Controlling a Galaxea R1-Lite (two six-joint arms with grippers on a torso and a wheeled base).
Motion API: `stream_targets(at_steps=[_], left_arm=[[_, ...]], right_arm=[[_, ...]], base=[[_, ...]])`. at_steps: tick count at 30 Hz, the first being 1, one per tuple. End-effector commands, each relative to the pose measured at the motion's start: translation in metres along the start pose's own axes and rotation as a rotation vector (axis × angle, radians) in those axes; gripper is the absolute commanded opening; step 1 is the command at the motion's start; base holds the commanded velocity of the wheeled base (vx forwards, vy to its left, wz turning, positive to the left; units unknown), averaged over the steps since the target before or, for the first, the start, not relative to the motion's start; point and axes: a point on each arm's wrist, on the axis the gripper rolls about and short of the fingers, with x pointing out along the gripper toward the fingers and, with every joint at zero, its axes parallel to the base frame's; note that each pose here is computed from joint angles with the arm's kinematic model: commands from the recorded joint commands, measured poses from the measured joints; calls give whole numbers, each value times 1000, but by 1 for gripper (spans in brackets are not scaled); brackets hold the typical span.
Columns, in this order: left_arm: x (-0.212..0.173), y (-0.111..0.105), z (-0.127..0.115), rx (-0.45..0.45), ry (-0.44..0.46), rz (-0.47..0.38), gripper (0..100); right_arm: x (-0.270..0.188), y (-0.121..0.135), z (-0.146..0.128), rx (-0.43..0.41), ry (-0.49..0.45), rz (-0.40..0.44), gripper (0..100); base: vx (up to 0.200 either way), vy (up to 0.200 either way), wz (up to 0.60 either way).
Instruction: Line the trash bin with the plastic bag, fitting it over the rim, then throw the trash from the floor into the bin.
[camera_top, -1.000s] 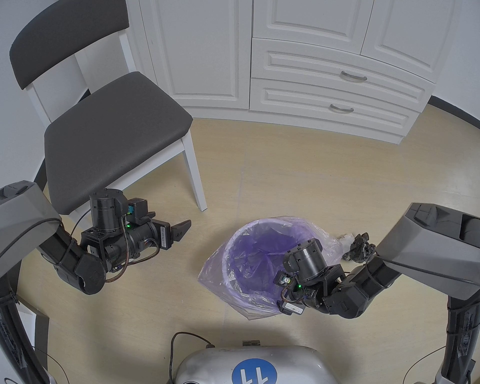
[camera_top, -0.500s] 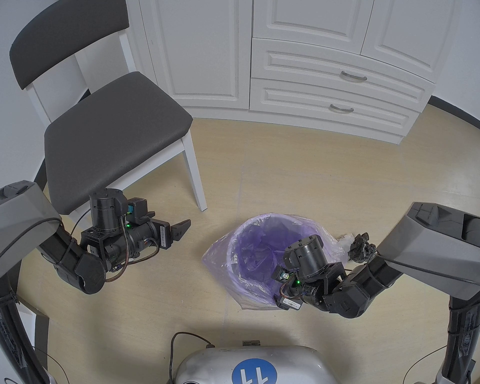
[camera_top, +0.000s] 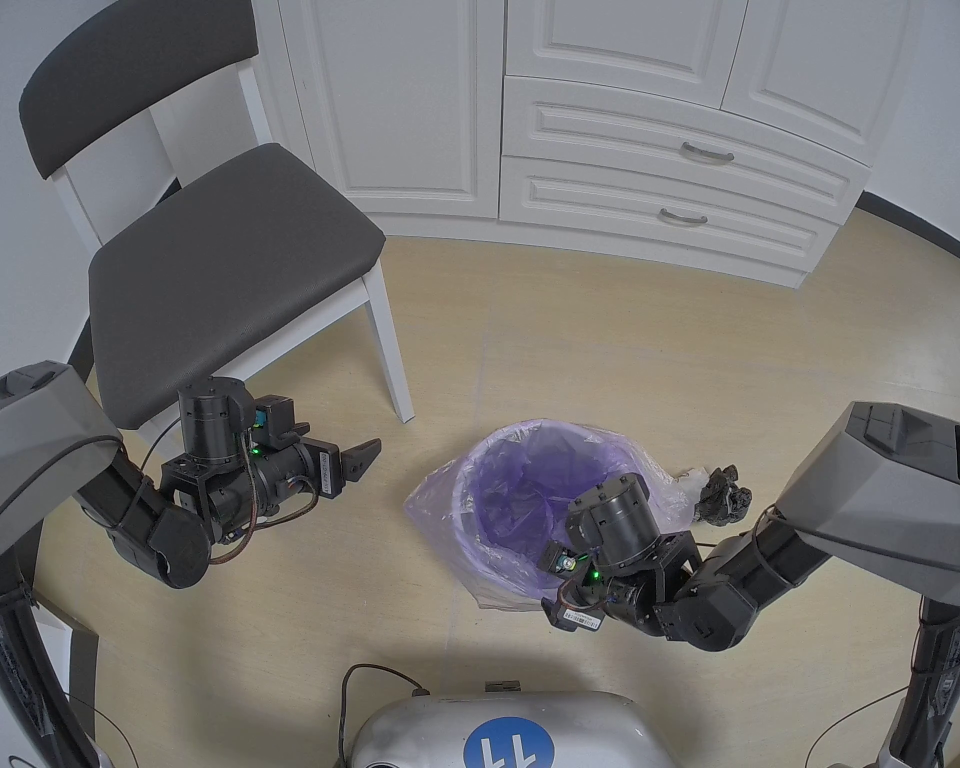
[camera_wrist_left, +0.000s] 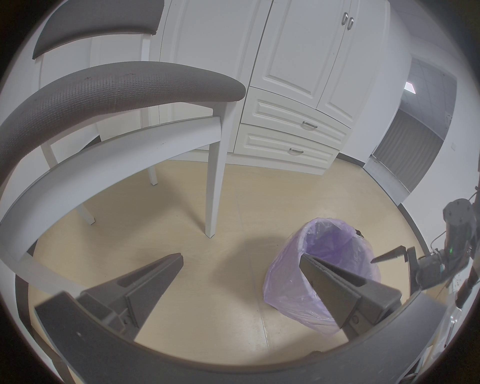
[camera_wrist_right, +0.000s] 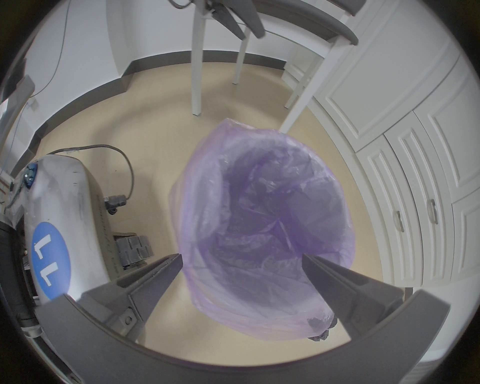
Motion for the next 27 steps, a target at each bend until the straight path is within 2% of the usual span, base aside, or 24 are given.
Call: stream_targets(at_steps=[1,7,13,22,27], left_arm=[[0,0,1,1,-2,-1,100],[-1,0,1,1,-4,-1,100],[-1,0,1,-1,-2,-1,100],[-1,0,1,-1,-4,-1,100],[0,0,1,-1,-4,0,100]], right_arm=[[-6,10,3,-25,-8,23,100],[0,28,-4,-54,22,64,100],[10,35,-9,-59,47,73,100],[51,40,9,-16,21,38,100],[69,36,26,10,1,-41,100]], base=[[0,0,0],[0,0,0],[0,0,0],[0,0,0],[0,0,0]])
